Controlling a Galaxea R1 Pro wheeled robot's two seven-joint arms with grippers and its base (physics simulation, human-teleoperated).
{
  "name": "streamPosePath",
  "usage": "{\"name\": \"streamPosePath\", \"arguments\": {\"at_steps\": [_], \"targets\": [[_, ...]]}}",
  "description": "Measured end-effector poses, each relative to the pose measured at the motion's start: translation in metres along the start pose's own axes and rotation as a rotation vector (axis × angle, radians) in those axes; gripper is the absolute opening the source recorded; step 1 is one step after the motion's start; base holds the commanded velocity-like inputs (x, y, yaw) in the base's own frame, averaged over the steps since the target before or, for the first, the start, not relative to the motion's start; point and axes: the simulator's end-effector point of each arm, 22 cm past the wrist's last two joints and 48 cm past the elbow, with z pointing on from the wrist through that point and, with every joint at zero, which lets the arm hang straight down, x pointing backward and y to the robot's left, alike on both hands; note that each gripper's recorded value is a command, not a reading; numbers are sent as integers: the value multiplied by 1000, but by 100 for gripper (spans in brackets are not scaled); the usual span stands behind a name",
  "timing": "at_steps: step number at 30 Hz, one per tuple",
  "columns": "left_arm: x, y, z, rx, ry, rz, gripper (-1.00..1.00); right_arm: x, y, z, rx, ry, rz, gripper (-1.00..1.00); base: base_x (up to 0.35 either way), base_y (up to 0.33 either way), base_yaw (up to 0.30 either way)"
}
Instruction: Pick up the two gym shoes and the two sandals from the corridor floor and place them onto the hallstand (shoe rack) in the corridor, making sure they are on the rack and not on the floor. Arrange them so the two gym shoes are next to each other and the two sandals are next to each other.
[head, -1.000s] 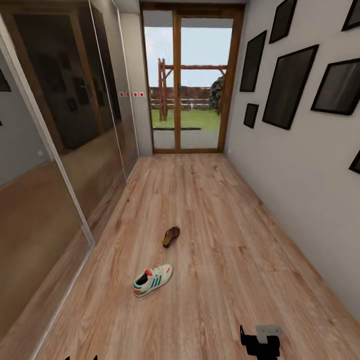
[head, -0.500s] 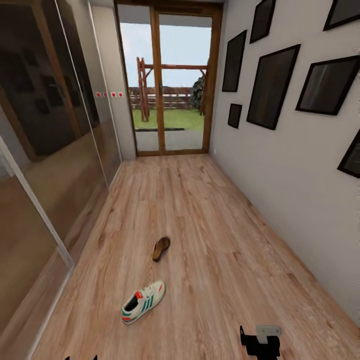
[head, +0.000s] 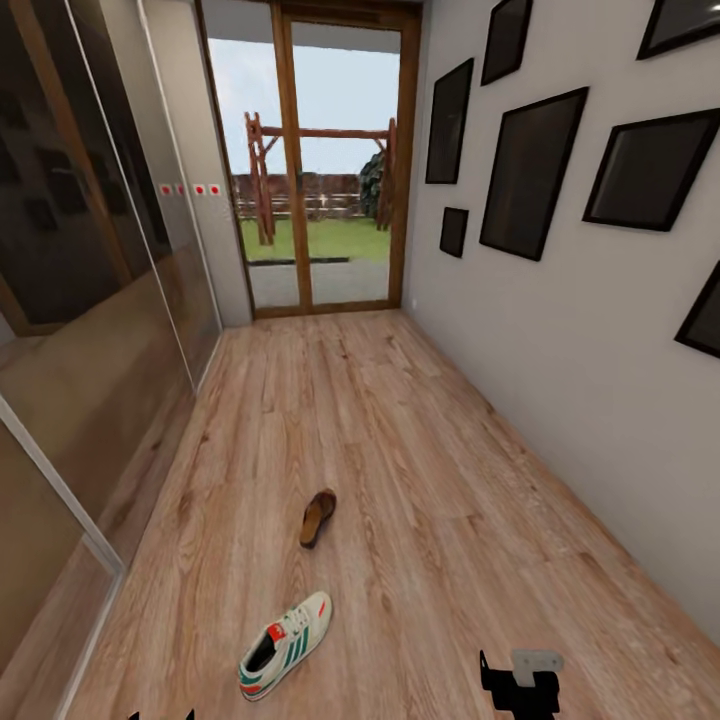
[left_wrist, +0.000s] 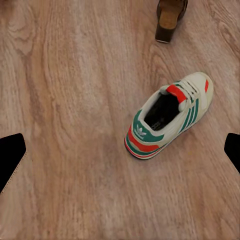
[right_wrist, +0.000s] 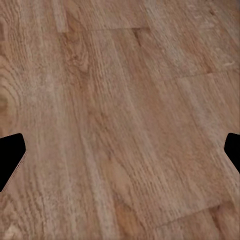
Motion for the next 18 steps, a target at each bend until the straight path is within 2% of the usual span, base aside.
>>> {"name": "streamPosePath", "arguments": {"at_steps": [6,9,12,15,18], "targets": [[-5,-2,3,10,-7,13,100,-8,2,2,0,-17,5,100,24,30,-6],[-8,-1,5,11,-8,17,100,-32,0,8,5,-66,11,100,6,7,-1],[-16,4,9,8,-14,25,100,-74,-6,16,19,-141,17,100,2,2,0],[-47,3,27,17,-53,37,100,-109,-13,23,37,-166,17,100,0,0,0],[-68,-5,43,40,-57,56,100,-135,-21,26,54,-178,17,100,0,0,0]]}}
